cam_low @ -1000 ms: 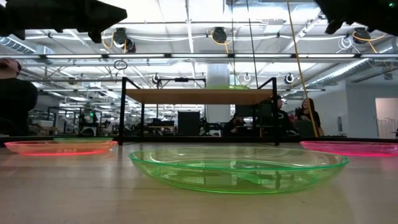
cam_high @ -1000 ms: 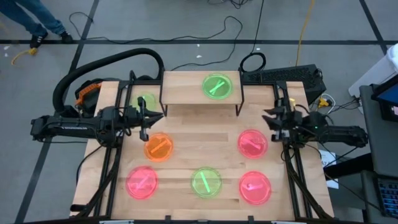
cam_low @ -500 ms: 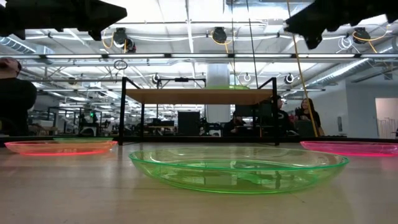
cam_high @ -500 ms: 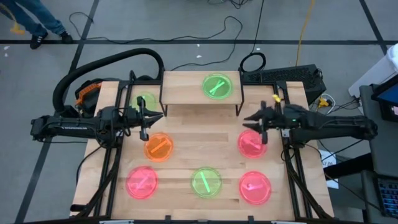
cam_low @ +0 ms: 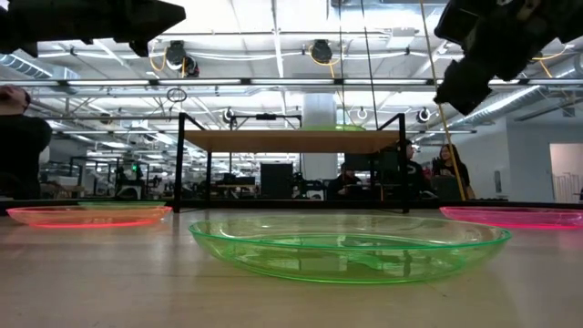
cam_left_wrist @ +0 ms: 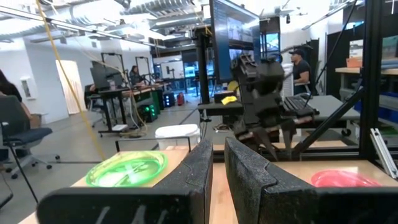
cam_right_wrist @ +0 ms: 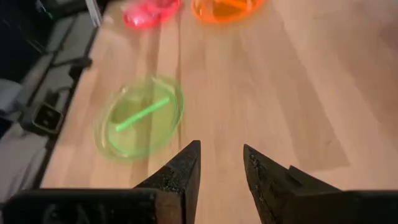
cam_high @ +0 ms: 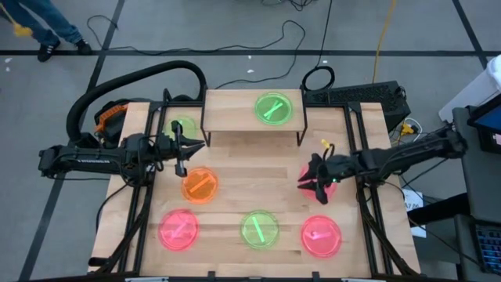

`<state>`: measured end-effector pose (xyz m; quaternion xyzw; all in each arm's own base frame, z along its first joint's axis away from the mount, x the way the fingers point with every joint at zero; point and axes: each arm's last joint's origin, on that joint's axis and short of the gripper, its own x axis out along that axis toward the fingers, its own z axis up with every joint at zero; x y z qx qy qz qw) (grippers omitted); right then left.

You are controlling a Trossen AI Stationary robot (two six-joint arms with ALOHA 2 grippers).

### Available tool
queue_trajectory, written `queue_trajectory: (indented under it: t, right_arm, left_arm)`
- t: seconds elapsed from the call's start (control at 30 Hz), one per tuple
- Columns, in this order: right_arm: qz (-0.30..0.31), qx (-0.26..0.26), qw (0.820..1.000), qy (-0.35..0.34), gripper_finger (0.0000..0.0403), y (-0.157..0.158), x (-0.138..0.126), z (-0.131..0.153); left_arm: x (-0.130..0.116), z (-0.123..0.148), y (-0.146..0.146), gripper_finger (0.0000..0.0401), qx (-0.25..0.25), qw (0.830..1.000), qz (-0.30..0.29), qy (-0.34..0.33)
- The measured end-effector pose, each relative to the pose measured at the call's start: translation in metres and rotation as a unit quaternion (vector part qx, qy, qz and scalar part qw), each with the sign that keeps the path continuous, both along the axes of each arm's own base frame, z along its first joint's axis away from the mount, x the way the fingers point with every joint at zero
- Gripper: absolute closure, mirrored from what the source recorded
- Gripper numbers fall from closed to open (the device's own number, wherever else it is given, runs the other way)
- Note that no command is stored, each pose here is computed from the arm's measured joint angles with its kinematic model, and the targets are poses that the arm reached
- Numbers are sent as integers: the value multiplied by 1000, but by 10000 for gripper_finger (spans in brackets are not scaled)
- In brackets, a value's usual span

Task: Place and stack plates onto a shelf
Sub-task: Stack the pink plate on top of the green plate on the shelf

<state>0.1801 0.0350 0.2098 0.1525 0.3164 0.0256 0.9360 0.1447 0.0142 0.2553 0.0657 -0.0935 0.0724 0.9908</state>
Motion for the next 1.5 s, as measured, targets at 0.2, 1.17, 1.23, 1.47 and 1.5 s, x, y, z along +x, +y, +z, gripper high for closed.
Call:
queue_trajectory:
  t: [0.2,1.17,1.23,1.47,1.5]
  right_arm:
    - [-4,-24,996,82,298,23,9,-4]
    - [-123,-97,904,397,298,49,2,-73]
    - [-123,-98,904,397,300,49,1,-74]
    - [-108,-103,906,395,364,49,1,-75]
    - [-104,-105,907,395,378,49,1,-75]
  left_arm:
    - [0,0,0,352,2,1000,4,0]
    - [0,0,0,352,-4,1000,3,-3]
    - [0,0,0,352,-4,1000,3,-3]
    - [0,0,0,352,-4,1000,3,-3]
    - [0,0,0,352,-4,1000,3,-3]
